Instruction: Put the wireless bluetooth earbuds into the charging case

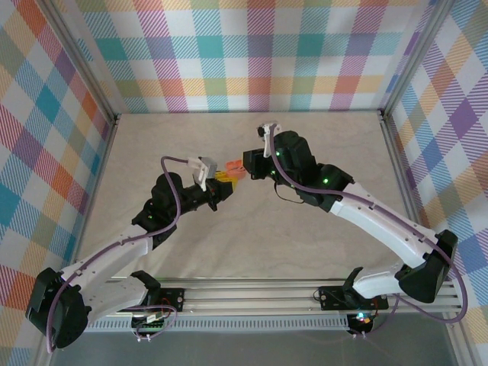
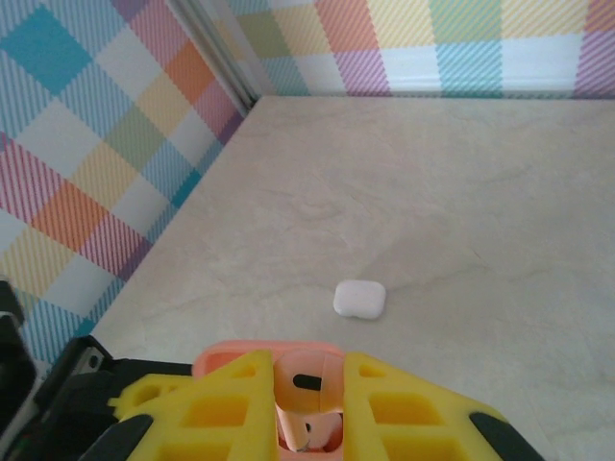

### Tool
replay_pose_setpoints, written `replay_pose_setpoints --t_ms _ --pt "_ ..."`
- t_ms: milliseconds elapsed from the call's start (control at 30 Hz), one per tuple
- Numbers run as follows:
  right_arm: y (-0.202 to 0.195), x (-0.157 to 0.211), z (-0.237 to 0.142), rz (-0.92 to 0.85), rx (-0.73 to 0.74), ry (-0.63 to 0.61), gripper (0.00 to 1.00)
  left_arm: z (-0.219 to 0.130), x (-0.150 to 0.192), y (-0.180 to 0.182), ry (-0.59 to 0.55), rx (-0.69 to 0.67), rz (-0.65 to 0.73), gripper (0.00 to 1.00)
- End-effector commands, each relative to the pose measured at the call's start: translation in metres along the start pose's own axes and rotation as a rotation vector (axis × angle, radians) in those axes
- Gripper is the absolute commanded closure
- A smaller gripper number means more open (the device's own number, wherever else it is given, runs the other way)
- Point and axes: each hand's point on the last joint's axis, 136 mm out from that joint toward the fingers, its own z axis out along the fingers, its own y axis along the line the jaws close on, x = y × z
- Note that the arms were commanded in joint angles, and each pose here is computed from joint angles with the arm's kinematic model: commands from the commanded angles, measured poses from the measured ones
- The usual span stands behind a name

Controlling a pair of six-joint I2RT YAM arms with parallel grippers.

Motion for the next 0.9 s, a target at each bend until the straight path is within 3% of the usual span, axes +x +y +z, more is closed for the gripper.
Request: replay_pose_setpoints --t_ms 0,300,867 --pt "0.023 -0.013 0.0 -0.038 -0.096 -0.057 0.81 0.0 -0.03 -0.01 -0.086 0.023 0.024 1.0" --pt "0.039 -0.004 0.016 -0.05 -0.148 -0.043 0.81 0.0 -0.034 -0.008 -0.103 0.01 0.006 1.0" --pt "0.037 0.017 0.035 -0.053 -0.114 -0.001 0.81 -0.007 -0.043 -0.002 -0.158 -0.036 -0.018 1.0"
